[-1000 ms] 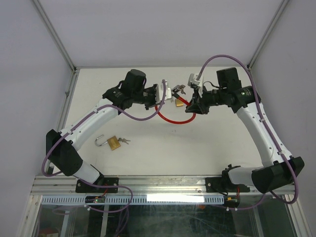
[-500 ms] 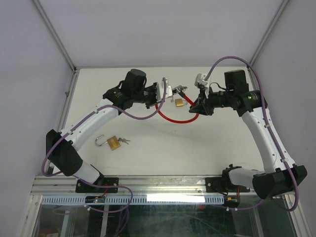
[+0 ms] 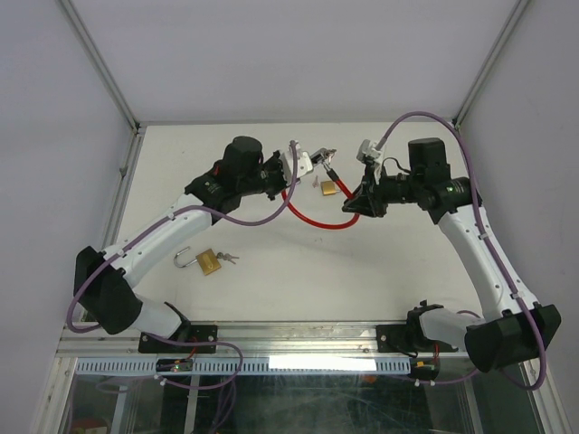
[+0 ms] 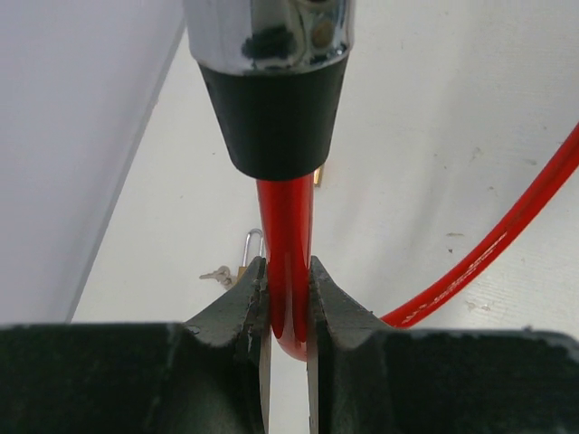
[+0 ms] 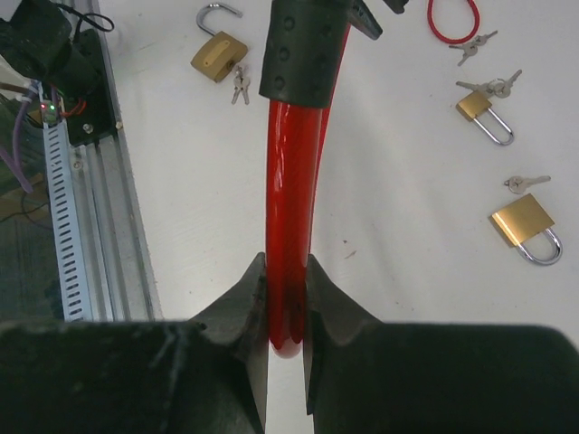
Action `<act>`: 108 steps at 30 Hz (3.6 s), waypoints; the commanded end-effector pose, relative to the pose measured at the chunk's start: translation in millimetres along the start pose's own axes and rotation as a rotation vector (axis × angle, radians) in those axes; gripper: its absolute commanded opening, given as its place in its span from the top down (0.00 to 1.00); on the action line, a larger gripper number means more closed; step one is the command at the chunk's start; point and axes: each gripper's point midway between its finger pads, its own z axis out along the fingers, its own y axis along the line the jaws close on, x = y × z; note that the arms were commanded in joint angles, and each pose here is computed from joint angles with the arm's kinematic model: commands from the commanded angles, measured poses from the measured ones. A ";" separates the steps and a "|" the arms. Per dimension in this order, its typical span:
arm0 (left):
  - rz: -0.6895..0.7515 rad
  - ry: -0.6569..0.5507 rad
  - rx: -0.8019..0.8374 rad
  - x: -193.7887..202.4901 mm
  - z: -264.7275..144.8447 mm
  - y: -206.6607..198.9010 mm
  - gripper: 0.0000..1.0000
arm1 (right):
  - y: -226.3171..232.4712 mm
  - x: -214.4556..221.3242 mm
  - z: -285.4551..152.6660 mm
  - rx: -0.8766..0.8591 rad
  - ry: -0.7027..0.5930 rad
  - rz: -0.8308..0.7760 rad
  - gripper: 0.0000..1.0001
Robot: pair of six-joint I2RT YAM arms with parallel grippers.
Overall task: Lock with the key
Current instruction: Lock the lock.
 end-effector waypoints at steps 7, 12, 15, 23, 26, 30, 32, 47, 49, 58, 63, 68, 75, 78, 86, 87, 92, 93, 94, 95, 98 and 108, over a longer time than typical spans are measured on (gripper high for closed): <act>-0.073 -0.297 -0.426 -67.9 -41.4 35.2 1.00 | 40.2 -44.4 -5.1 -0.176 -0.222 0.077 1.00; -0.145 -0.400 -0.545 -76.7 -51.9 34.4 1.00 | 60.1 -57.8 2.1 -0.246 -0.306 0.158 1.00; -0.193 -0.472 -0.590 -81.7 -59.8 35.2 1.00 | 78.4 -61.9 11.7 -0.293 -0.331 0.178 1.00; -0.266 -0.565 -0.615 -87.2 -60.8 35.6 1.00 | 91.5 -77.2 27.8 -0.338 -0.389 0.235 1.00; -0.273 -0.567 -0.600 -90.0 -54.7 32.9 1.00 | 93.0 -85.2 34.8 -0.339 -0.389 0.256 1.00; -0.276 -0.568 -0.590 -93.6 -49.9 29.7 1.00 | 93.3 -90.5 42.4 -0.349 -0.379 0.276 1.00; -0.280 -0.567 -0.583 -94.1 -47.4 27.3 1.00 | 96.0 -93.3 43.1 -0.352 -0.384 0.270 1.00; -0.283 -0.571 -0.587 -95.9 -47.0 22.1 1.00 | 75.2 -105.0 36.1 -0.217 -0.450 0.333 1.00; -0.286 -0.570 -0.592 -95.6 -47.8 22.8 1.00 | 75.7 -103.9 35.8 -0.218 -0.448 0.334 1.00; -0.298 -0.568 -0.619 -94.8 -51.4 27.2 1.00 | 83.9 -99.3 30.0 -0.240 -0.439 0.331 1.00; -0.297 -0.573 -0.614 -95.8 -51.7 26.5 1.00 | 80.6 -96.4 32.1 -0.231 -0.434 0.345 1.00; -0.299 -0.566 -0.611 -93.9 -50.1 25.3 1.00 | 85.5 -94.0 33.0 -0.265 -0.416 0.347 1.00; -0.306 -0.561 -0.599 -93.8 -44.7 24.3 1.00 | 87.0 -83.9 41.5 -0.287 -0.379 0.373 1.00; -0.305 -0.561 -0.600 -94.3 -44.7 24.9 1.00 | 87.5 -82.2 42.5 -0.289 -0.375 0.376 1.00; -0.300 -0.553 -0.588 -94.1 -40.7 23.6 1.00 | 90.5 -84.2 43.3 -0.304 -0.369 0.375 1.00; -0.301 -0.553 -0.587 -94.1 -40.1 23.3 1.00 | 91.7 -83.9 44.0 -0.308 -0.365 0.375 1.00; -0.299 -0.551 -0.577 -94.6 -38.0 22.3 1.00 | 93.2 -81.6 47.4 -0.316 -0.353 0.383 1.00; -0.298 -0.550 -0.573 -94.5 -37.6 21.7 1.00 | 93.0 -82.1 47.0 -0.315 -0.354 0.383 1.00; -0.297 -0.548 -0.571 -94.2 -37.1 21.3 1.00 | 93.6 -83.0 46.5 -0.316 -0.355 0.381 1.00; -0.299 -0.548 -0.568 -93.9 -36.3 20.7 1.00 | 93.9 -84.1 45.7 -0.316 -0.357 0.379 1.00; -0.298 -0.546 -0.564 -92.8 -36.1 19.5 1.00 | 93.2 -85.1 42.9 -0.310 -0.364 0.375 1.00; -0.291 -0.536 -0.553 -88.6 -33.2 16.1 1.00 | 79.0 -93.6 38.3 -0.263 -0.409 0.411 1.00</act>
